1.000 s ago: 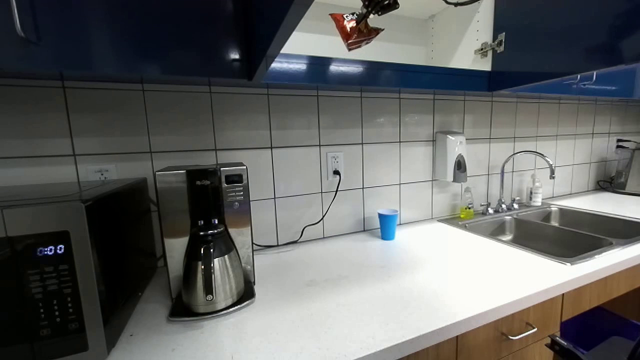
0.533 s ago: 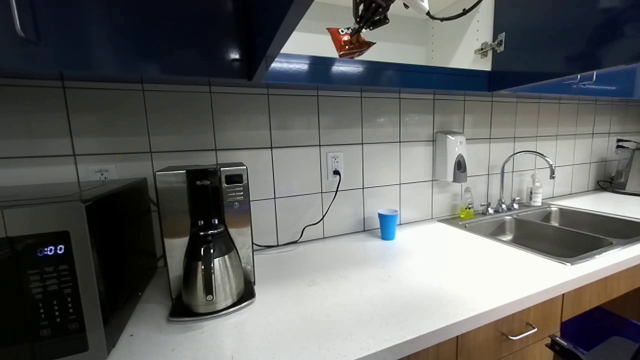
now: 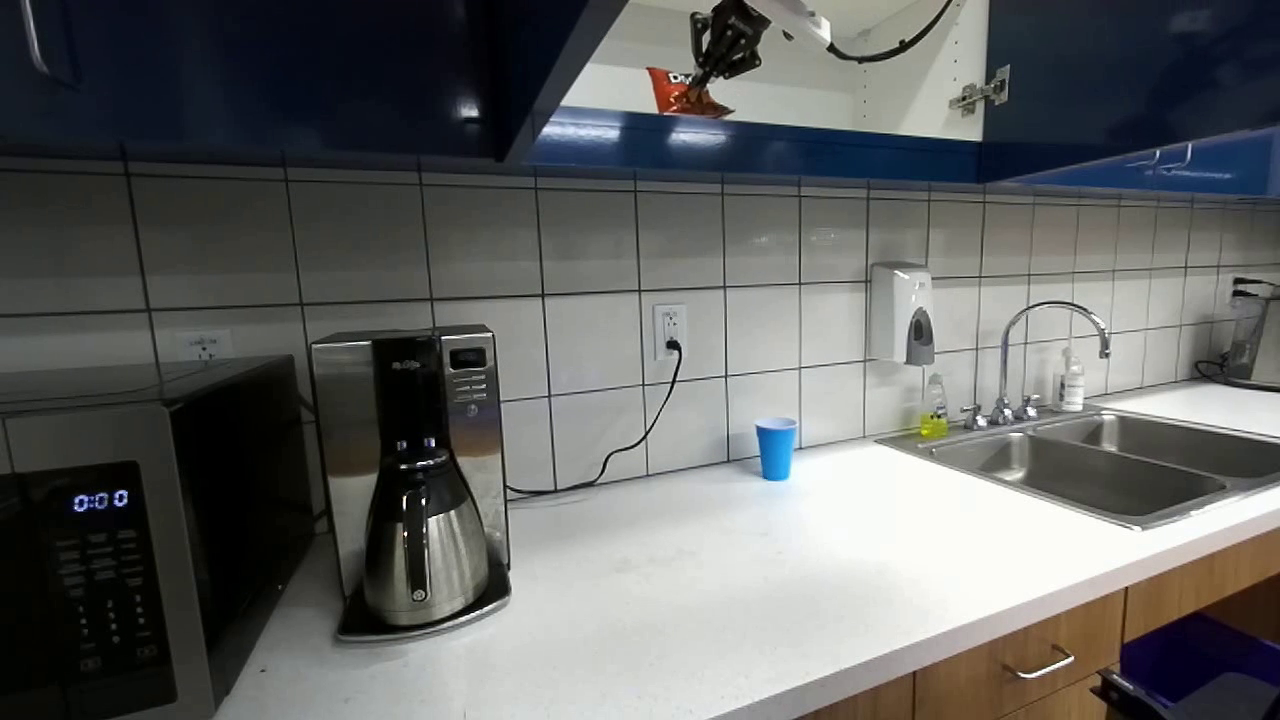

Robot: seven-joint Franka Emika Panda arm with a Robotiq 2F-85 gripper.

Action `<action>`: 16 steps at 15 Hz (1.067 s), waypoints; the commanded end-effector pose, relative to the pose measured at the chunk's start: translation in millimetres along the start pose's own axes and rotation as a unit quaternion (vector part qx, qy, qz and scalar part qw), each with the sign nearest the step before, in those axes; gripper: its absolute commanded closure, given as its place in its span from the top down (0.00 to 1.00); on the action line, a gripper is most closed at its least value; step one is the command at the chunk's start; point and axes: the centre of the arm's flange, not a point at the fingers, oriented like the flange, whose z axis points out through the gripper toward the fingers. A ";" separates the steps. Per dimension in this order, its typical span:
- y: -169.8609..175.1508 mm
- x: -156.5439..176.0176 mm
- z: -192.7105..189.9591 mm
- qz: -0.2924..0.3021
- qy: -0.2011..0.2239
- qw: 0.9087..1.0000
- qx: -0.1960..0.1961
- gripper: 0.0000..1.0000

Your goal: Put the packet in the cabinet

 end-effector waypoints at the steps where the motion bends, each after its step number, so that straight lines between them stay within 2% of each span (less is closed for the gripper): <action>1: -1.8 17.7 4.5 0.012 0.011 1.000 -0.007 0.28; 10: -0.8 16.7 -16.9 0.011 0.026 1.000 -0.004 0.95; 11: -0.6 15.8 -20.6 0.010 0.029 1.000 -0.004 1.00; 16: -0.3 9.2 -48.9 0.004 0.041 0.999 0.000 1.00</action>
